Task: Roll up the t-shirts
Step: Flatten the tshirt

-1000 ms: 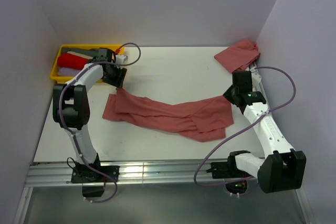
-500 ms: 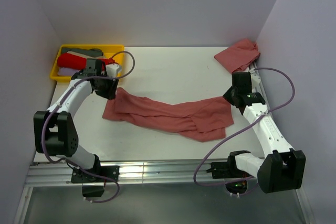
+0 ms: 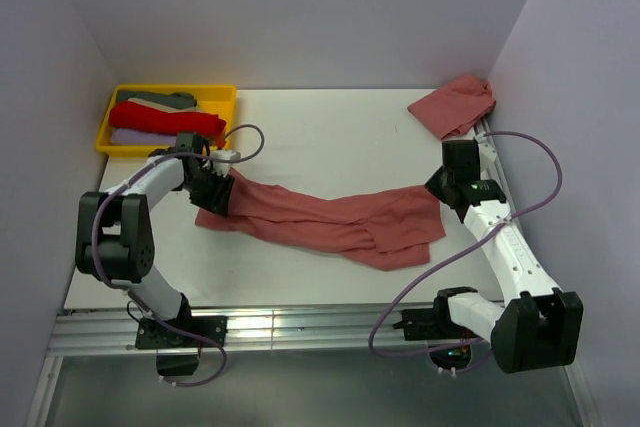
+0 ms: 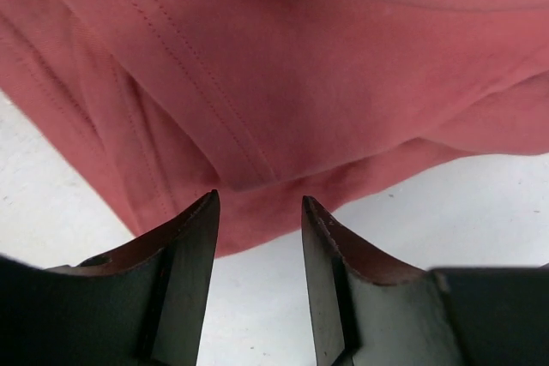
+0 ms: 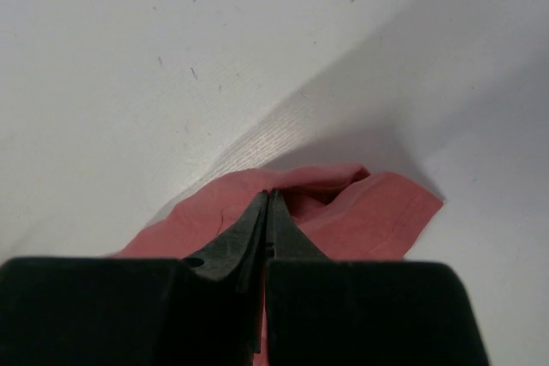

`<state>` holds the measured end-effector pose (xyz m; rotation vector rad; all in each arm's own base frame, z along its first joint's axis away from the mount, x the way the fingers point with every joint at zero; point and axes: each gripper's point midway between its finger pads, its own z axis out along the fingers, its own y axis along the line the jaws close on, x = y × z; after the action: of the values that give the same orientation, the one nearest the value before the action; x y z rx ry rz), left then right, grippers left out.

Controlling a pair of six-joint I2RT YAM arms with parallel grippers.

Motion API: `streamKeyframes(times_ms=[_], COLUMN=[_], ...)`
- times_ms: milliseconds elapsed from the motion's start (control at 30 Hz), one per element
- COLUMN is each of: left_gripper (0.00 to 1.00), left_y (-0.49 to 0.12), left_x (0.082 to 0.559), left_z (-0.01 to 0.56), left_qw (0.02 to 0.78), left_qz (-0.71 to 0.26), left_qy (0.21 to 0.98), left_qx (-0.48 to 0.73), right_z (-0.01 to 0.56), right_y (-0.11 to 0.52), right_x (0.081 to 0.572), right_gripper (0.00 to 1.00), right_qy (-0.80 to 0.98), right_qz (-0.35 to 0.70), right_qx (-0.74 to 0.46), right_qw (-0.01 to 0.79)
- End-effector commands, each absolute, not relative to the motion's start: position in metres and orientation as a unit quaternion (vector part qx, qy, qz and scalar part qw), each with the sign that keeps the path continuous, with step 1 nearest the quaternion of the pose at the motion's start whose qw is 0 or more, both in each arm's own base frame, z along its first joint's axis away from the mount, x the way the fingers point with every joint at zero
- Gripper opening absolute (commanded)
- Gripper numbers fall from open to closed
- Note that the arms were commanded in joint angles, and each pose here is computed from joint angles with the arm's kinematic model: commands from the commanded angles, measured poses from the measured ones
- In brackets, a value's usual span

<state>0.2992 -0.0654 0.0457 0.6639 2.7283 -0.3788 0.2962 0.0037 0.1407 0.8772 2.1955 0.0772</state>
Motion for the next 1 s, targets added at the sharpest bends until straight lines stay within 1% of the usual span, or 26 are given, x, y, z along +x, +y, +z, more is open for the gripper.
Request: streamKeyframes(times_ms=[0, 67, 133, 200, 233, 300, 333, 400, 433, 533, 667, 700, 900, 967], left_gripper=[0.48, 0.47, 0.44, 0.37, 0.31, 0.24, 0.18, 0.14, 0.1, 0.06, 0.09, 0.13, 0.2, 0.25], left_y=[-0.072, -0.072, -0.073, -0.074, -0.075, -0.077, -0.078, -0.08, -0.08, -0.08, -0.081, -0.081, -0.082, -0.082], left_x=[0.306, 0.308, 0.31, 0.314, 0.315, 0.319, 0.321, 0.328, 0.33, 0.339, 0.35, 0.351, 0.361, 0.361], left_z=[0.04, 0.036, 0.036, 0.038, 0.039, 0.044, 0.046, 0.052, 0.053, 0.058, 0.061, 0.06, 0.052, 0.053], left_qw=[0.16, 0.157, 0.158, 0.163, 0.165, 0.171, 0.173, 0.18, 0.181, 0.186, 0.188, 0.187, 0.179, 0.179], left_qz=[-0.147, -0.145, -0.149, -0.149, -0.151, -0.154, -0.153, -0.154, -0.155, -0.152, -0.15, -0.15, -0.15, -0.152], left_qy=[0.946, 0.948, 0.948, 0.947, 0.947, 0.946, 0.946, 0.944, 0.944, 0.945, 0.946, 0.947, 0.95, 0.95], left_qx=[0.239, 0.237, 0.235, 0.232, 0.231, 0.23, 0.229, 0.228, 0.227, 0.222, 0.217, 0.215, 0.207, 0.207], right_z=[0.149, 0.148, 0.149, 0.149, 0.149, 0.148, 0.149, 0.149, 0.149, 0.149, 0.148, 0.147, 0.144, 0.143], right_y=[0.001, 0.002, 0.002, 0.002, 0.001, 0.001, 0.001, 0.001, 0.001, 0.002, 0.002, 0.002, 0.002, 0.002], right_x=[0.297, 0.297, 0.298, 0.298, 0.298, 0.297, 0.298, 0.298, 0.298, 0.299, 0.3, 0.3, 0.301, 0.301], right_gripper=[0.0, 0.0, 0.0, 0.0, 0.0, 0.0, 0.0, 0.0, 0.0, 0.0, 0.0, 0.0, 0.0, 0.0], right_qy=[0.853, 0.853, 0.852, 0.853, 0.853, 0.853, 0.854, 0.853, 0.853, 0.854, 0.855, 0.855, 0.857, 0.858], right_qz=[0.034, 0.035, 0.036, 0.036, 0.035, 0.034, 0.034, 0.034, 0.034, 0.034, 0.033, 0.033, 0.032, 0.031], right_qx=[0.339, 0.339, 0.339, 0.338, 0.338, 0.338, 0.337, 0.338, 0.337, 0.337, 0.336, 0.337, 0.336, 0.335], right_qw=[0.397, 0.396, 0.397, 0.397, 0.397, 0.396, 0.396, 0.396, 0.397, 0.395, 0.394, 0.393, 0.389, 0.389])
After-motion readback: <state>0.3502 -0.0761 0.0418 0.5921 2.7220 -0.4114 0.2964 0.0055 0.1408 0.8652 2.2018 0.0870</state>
